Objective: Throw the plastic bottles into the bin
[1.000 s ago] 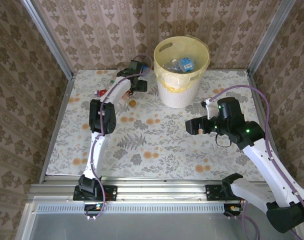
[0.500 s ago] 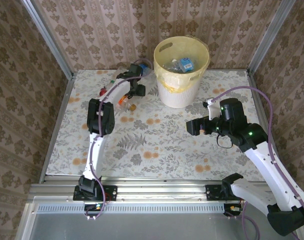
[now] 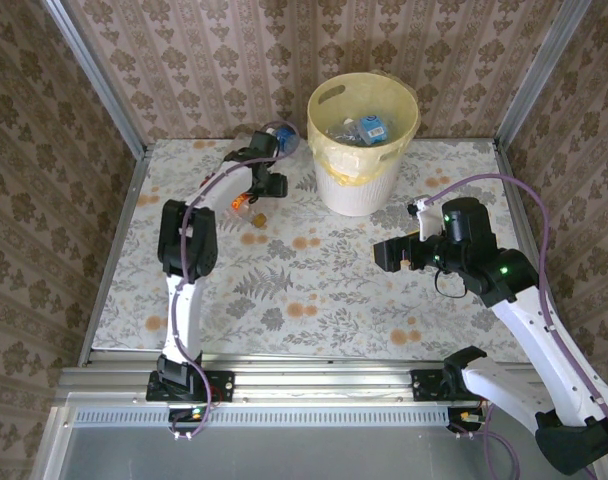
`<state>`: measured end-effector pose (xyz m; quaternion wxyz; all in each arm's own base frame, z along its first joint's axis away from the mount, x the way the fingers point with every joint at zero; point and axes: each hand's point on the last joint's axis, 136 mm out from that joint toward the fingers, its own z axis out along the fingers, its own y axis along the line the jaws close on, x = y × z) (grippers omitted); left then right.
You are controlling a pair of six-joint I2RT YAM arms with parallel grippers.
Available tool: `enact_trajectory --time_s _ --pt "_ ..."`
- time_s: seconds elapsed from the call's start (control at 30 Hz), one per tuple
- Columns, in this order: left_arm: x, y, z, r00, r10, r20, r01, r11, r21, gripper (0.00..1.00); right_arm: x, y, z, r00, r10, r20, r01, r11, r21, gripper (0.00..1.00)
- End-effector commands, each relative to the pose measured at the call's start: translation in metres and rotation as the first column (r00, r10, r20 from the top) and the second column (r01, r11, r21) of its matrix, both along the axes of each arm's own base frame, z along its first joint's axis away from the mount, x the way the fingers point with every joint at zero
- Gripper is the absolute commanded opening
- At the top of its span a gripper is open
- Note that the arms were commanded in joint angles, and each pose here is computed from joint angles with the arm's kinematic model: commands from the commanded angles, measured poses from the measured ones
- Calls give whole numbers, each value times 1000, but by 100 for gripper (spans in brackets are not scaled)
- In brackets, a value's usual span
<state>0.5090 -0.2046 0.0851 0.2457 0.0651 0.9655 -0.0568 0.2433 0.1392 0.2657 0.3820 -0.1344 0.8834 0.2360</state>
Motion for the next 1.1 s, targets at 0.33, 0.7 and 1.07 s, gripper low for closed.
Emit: enact_trajectory --time_s 0.33,0.7,1.07 --pt "-37 1 104 971 18 238 32 979 -202 44 -2 -2 3 1000 -10 16 10 1000 8 100" --pt "-112 3 194 864 -81 497 251 925 -285 44 -5 15 34 998 36 50 -43 990 134 100" --pt "-235 -47 269 600 -300 742 665 702 -254 45 3 45 94 974 128 189 -182 933 309 100"
